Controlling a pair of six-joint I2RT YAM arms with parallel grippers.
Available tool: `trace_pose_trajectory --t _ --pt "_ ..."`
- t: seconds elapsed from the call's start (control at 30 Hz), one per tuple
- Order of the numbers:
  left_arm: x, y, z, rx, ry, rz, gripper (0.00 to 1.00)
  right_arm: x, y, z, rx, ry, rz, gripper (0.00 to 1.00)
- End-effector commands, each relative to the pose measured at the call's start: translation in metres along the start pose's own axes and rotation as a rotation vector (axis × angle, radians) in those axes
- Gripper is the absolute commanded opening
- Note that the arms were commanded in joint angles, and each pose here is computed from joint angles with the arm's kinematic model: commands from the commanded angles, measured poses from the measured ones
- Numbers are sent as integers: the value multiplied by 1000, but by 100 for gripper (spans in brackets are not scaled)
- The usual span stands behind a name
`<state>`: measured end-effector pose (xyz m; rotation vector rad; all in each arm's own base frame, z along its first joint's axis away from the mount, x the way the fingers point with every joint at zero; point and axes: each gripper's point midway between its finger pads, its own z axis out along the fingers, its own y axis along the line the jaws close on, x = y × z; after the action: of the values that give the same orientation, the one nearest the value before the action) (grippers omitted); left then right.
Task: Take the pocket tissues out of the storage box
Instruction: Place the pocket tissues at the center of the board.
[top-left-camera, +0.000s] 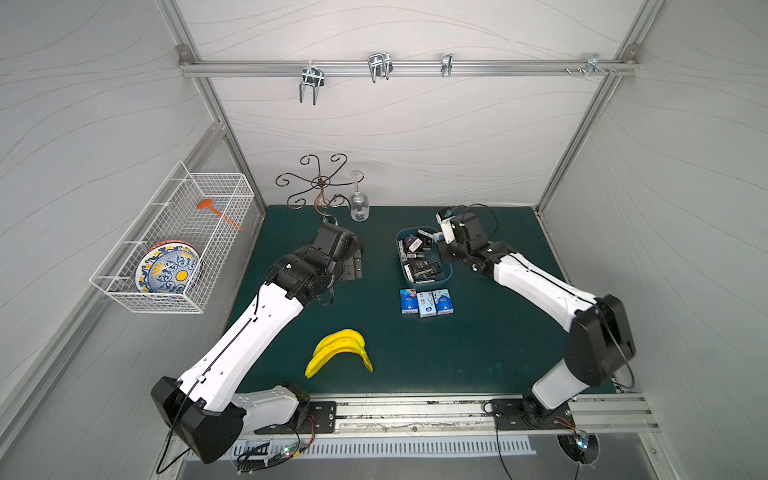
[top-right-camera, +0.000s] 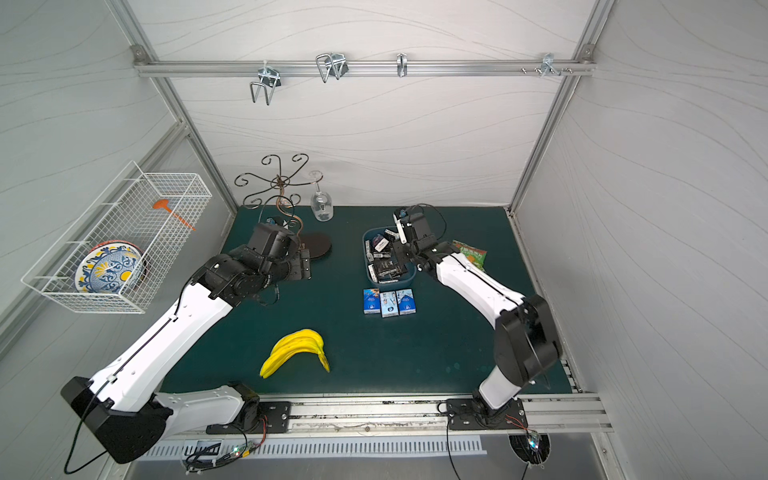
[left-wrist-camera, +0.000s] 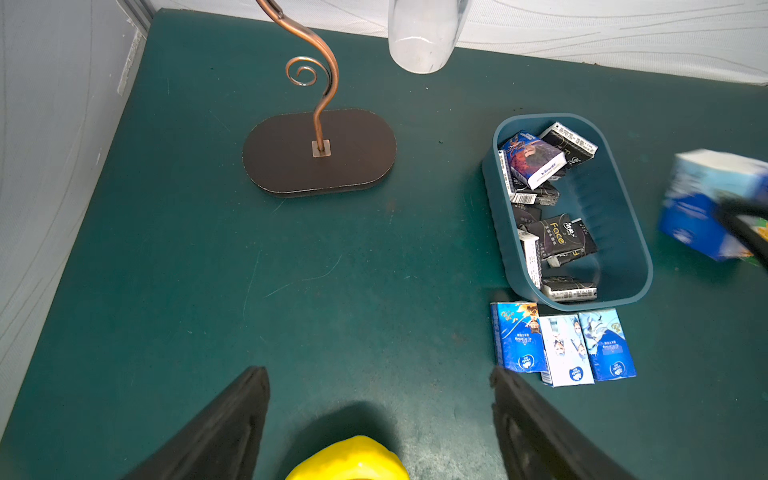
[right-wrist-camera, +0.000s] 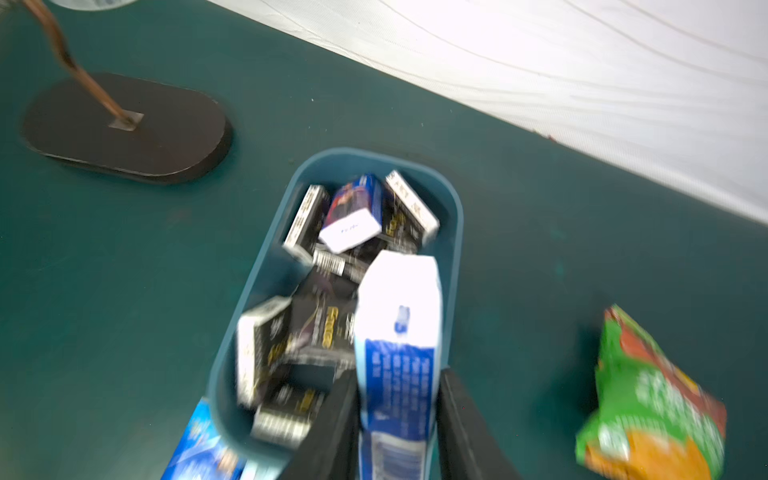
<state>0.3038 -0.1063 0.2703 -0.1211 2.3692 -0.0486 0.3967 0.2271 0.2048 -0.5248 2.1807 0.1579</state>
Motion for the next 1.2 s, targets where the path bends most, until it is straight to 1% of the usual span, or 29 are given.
trace_pose_trajectory --t 0.0,0.07,0.2,0.27,0.37,0.43,0.5,0.57,0.67,0.83,0.93,1.07,1.1,1.17 --pt "-11 -8 -1 49 -41 -28 88 60 -21 -26 54 127 128 34" --pt "-9 -13 1 74 -36 -41 88 86 -31 -43 73 168 187 32" --pt "-8 -23 5 113 -13 -52 87 133 -36 -65 89 245 228 32" --pt "-7 -26 5 131 -7 -58 87 151 -35 -67 90 291 242 32" --pt "-6 -29 5 151 -2 -67 87 175 -24 -64 43 391 253 33" --pt "-5 -30 4 160 0 -70 87 189 -16 -58 21 450 248 33" --pt "-4 -30 3 163 0 -69 87 200 -16 -50 33 496 263 33" --pt "-4 -29 2 159 -1 -66 87 201 -16 -46 48 518 257 33" --pt "-3 -28 2 156 2 -60 87 199 -16 -38 62 518 253 35" --pt "-5 -25 -2 147 -6 -56 87 204 -7 -20 50 573 234 37" --pt "-7 -25 -3 145 -12 -56 87 203 3 -13 31 583 210 41" --pt "-7 -25 -1 140 -9 -53 87 193 10 -15 13 554 210 47" --pt "-7 -25 0 138 -6 -51 87 191 9 -16 14 547 208 45" --pt "-7 -26 0 139 -3 -51 87 189 4 -19 32 542 197 35"
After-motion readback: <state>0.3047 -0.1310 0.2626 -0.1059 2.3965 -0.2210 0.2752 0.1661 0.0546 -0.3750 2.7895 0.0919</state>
